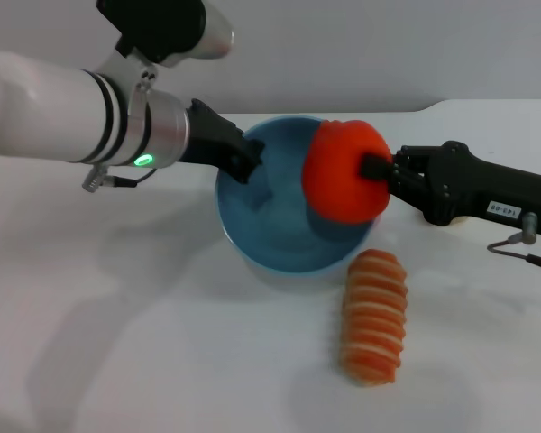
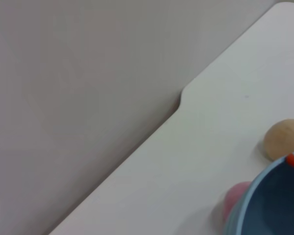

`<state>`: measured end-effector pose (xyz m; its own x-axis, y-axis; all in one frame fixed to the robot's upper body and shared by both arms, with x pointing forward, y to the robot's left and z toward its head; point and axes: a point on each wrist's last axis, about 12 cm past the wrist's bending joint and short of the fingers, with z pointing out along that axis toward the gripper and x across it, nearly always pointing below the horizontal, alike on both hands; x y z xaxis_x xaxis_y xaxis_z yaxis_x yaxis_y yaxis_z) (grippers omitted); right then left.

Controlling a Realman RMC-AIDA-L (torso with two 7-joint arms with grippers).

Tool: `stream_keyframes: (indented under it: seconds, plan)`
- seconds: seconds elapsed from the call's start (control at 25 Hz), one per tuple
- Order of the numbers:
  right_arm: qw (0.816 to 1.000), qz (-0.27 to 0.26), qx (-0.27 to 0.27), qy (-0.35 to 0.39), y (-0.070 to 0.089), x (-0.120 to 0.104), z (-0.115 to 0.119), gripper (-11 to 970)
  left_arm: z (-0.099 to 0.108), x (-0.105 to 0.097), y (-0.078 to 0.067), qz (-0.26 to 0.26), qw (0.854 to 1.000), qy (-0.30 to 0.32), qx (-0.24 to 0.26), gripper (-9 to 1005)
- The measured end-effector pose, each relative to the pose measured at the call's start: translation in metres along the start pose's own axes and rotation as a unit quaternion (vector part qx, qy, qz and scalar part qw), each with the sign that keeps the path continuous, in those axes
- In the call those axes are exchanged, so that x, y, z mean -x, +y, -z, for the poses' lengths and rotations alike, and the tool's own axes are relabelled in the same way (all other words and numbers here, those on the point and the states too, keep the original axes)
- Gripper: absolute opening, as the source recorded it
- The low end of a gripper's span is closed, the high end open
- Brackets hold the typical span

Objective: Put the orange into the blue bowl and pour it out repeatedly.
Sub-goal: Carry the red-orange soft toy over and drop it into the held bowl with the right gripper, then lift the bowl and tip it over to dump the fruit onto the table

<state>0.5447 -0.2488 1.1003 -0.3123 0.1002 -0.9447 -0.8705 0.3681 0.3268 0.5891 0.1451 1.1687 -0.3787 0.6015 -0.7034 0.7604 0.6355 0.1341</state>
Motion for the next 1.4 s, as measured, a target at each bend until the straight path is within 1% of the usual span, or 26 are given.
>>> stream_keyframes:
  seconds: [0.16,0.36,0.4,0.44,0.48,0.52,0.6,0.68,0.72,0.76,0.8,0.92,1.04,1.16,1.24,1.28,1.4]
  plan:
    - [1.000,-0.006,-0.007,-0.002,-0.002,-0.001,-0.003,58,-0.003,-0.002,-0.005,-0.005,1.000,0.002,-0.004,0]
    - [1.000,-0.012,-0.009,-0.004,-0.002,-0.002,-0.002,154,-0.005,-0.005,-0.005,-0.001,1.000,0.001,-0.003,-1]
    - [1.000,-0.012,-0.013,-0.008,-0.003,-0.002,0.001,173,-0.006,-0.005,-0.004,0.000,1.000,0.001,-0.002,-1]
    - [0.999,-0.014,-0.028,-0.026,-0.004,-0.001,0.010,192,-0.006,-0.006,-0.004,0.003,1.000,-0.001,0.000,-1]
    - [0.999,-0.014,-0.028,-0.026,-0.004,-0.001,0.010,211,-0.006,-0.006,-0.004,0.003,1.000,-0.001,0.000,-1]
    - [0.998,-0.007,-0.037,-0.044,-0.003,-0.001,0.017,231,-0.006,-0.006,-0.004,0.003,1.000,-0.002,0.000,-1]
    - [0.993,0.028,-0.065,-0.090,-0.001,-0.004,0.034,269,-0.005,-0.003,-0.006,0.000,1.000,-0.008,-0.002,-1]
    - [0.985,0.059,-0.098,-0.127,0.002,-0.009,0.047,428,-0.004,0.001,-0.008,-0.012,1.000,-0.020,0.002,-1]
    - [0.981,0.063,-0.119,-0.143,0.002,-0.013,0.054,508,-0.004,0.003,-0.009,-0.017,0.999,-0.028,0.006,-1]
    - [0.975,0.057,-0.150,-0.156,0.001,-0.019,0.064,520,-0.007,0.004,-0.012,-0.034,0.998,-0.053,0.023,-1]
    - [0.975,0.057,-0.150,-0.156,0.001,-0.019,0.064,531,-0.007,0.004,-0.012,-0.034,0.998,-0.053,0.023,-1]
    - [0.969,0.040,-0.182,-0.160,-0.001,-0.027,0.072,566,-0.013,0.004,-0.014,-0.055,0.994,-0.077,0.048,-1]
    - [0.966,0.039,-0.203,-0.157,-0.001,-0.034,0.078,566,-0.019,0.000,-0.015,-0.075,0.990,-0.095,0.072,-1]
    - [0.962,0.036,-0.220,-0.157,-0.001,-0.040,0.081,567,-0.022,-0.009,-0.018,-0.110,0.982,-0.113,0.105,-1]
    - [0.961,0.033,-0.227,-0.155,-0.002,-0.042,0.082,567,-0.023,-0.014,-0.023,-0.142,0.974,-0.122,0.124,-1]
    - [0.960,0.032,-0.231,-0.153,-0.002,-0.043,0.082,567,-0.023,-0.017,-0.027,-0.167,0.968,-0.128,0.136,-1]
    - [0.960,0.031,-0.236,-0.149,-0.004,-0.043,0.082,566,-0.021,-0.022,-0.036,-0.217,0.951,-0.150,0.162,0]
